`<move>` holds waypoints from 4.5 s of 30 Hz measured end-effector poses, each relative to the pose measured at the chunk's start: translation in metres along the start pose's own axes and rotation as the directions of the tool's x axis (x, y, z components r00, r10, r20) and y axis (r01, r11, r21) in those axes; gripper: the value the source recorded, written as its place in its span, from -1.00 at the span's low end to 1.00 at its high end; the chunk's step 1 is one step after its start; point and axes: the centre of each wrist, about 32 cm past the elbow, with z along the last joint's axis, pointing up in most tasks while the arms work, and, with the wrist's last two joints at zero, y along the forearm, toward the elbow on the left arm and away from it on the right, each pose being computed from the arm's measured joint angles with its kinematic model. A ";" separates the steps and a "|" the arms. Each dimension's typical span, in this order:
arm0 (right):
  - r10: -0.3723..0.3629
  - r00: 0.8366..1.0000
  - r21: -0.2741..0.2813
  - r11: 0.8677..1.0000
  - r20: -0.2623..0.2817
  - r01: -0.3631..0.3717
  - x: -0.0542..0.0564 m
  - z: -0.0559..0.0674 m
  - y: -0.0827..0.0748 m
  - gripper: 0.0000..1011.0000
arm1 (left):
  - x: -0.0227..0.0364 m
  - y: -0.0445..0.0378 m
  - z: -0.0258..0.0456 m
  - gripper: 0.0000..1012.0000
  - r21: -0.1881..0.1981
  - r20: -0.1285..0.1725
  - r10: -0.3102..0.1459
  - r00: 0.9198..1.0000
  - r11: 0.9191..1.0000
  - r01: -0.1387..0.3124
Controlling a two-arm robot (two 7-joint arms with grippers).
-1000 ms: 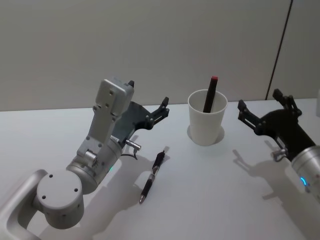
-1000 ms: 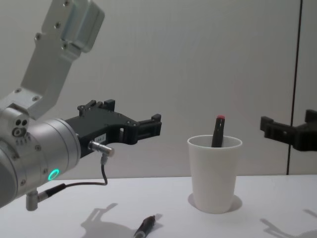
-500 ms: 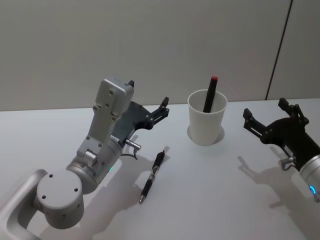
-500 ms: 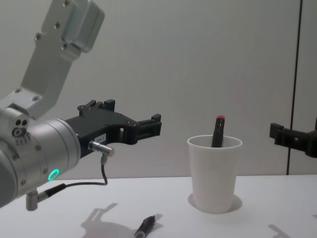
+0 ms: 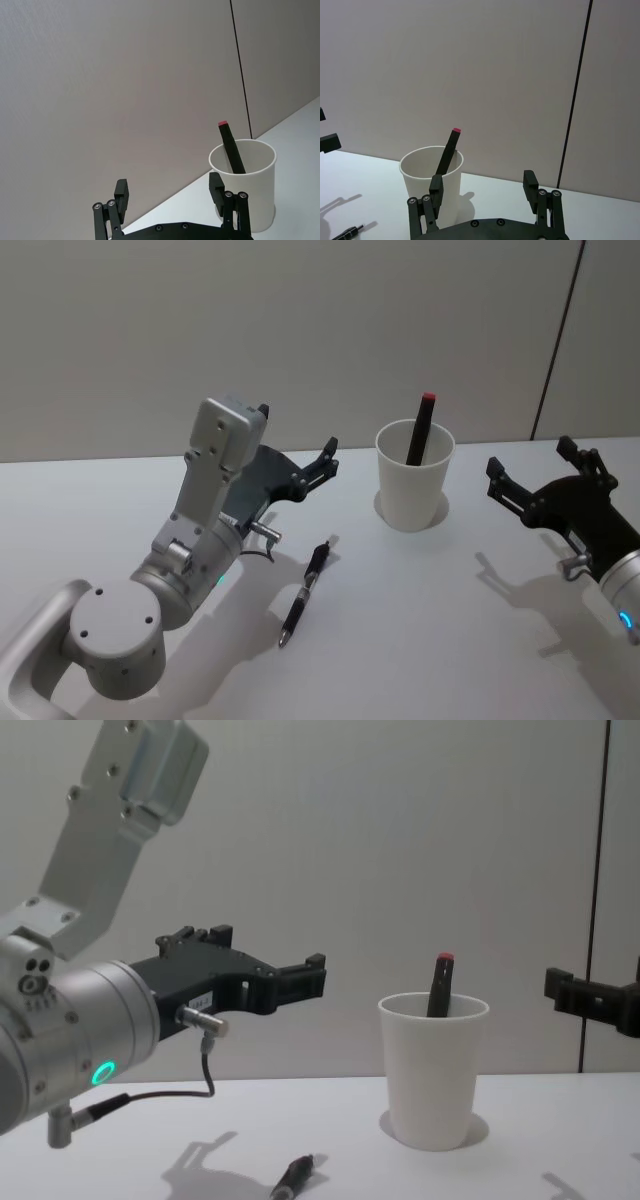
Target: Place the pen into the pen holder.
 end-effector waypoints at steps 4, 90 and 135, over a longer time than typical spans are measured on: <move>0.000 1.000 0.000 1.000 0.000 0.000 0.000 0.000 0.000 0.98 | 0.0013 0.0040 0.0033 0.98 0.018 -0.014 -0.010 1.000 1.000 0.010; 0.001 1.000 0.000 1.000 0.000 -0.001 0.000 0.000 0.000 0.98 | -0.0496 0.0681 0.0106 0.98 0.475 -0.208 -0.024 0.978 0.871 0.122; 0.000 1.000 0.000 1.000 0.000 0.000 0.000 0.000 0.000 0.98 | -0.0520 0.0561 0.0091 0.86 0.534 -0.214 -0.006 0.977 0.837 0.122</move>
